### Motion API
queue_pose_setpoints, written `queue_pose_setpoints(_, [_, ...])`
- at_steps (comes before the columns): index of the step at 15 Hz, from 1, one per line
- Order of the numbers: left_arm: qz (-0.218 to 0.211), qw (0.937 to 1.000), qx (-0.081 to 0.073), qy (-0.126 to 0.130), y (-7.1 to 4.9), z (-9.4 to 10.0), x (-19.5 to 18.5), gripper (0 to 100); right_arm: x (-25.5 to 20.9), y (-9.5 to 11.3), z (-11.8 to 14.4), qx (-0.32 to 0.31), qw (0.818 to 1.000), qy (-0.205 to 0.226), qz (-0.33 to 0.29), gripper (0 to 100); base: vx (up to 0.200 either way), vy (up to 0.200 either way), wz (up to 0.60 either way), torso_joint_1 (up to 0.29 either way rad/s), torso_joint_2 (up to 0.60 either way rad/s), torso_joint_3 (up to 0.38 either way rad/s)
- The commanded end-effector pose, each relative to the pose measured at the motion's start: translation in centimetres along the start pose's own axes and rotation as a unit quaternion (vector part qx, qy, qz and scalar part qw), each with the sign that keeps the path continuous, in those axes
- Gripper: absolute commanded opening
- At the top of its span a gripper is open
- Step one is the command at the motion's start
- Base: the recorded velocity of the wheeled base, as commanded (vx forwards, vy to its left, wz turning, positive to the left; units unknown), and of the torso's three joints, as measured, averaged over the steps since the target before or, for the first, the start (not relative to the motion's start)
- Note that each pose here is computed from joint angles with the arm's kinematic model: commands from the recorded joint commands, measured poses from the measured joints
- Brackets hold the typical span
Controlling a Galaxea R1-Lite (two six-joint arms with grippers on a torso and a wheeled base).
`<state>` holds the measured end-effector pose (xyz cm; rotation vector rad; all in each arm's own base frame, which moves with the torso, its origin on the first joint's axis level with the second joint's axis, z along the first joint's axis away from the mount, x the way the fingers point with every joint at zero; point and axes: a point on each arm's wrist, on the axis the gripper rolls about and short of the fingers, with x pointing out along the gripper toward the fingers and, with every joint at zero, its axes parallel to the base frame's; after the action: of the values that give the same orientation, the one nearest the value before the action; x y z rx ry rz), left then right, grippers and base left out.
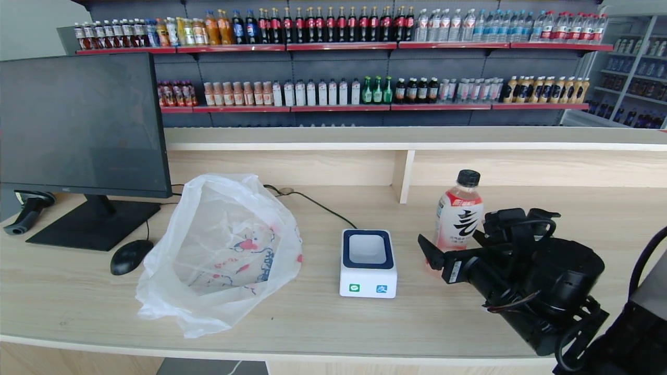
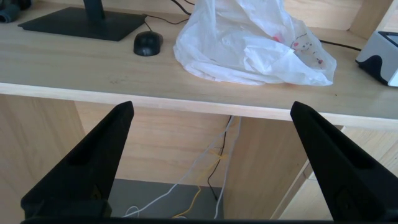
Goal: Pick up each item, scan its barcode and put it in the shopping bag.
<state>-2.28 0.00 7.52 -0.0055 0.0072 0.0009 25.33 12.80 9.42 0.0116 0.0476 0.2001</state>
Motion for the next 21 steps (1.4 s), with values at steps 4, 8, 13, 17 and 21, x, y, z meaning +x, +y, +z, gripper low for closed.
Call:
queue_pose_setpoints(4, [0.000, 1.0000, 0.000, 0.000, 0.0, 0.0, 0.0, 100, 0.9, 0.1, -0.3, -0.004, 1.000, -0.001, -0.002, 100, 0.000, 0.000, 0.00, 0.000, 0.00, 0.000])
queue_pose_setpoints(8, [0.000, 1.0000, 0.000, -0.001, 0.0, 0.0, 0.0, 100, 1.4, 0.2, -0.6, -0.004, 1.000, 0.000, -0.004, 100, 0.000, 0.000, 0.00, 0.000, 0.00, 0.000])
queue_pose_setpoints(13, [0.000, 1.0000, 0.000, 0.000, 0.0, 0.0, 0.0, 100, 2.2, 0.4, -0.7, -0.002, 1.000, -0.006, -0.007, 100, 0.000, 0.000, 0.00, 0.000, 0.00, 0.000])
queue_pose_setpoints(17, [0.000, 1.0000, 0.000, 0.000, 0.0, 0.0, 0.0, 100, 2.6, 0.5, -1.0, -0.004, 1.000, -0.002, -0.009, 100, 0.000, 0.000, 0.00, 0.000, 0.00, 0.000])
queue_pose_setpoints(21, [0.000, 1.0000, 0.000, 0.000, 0.0, 0.0, 0.0, 100, 3.0, 0.5, -1.1, -0.003, 1.000, -0.005, -0.010, 100, 0.000, 0.000, 0.00, 0.000, 0.00, 0.000])
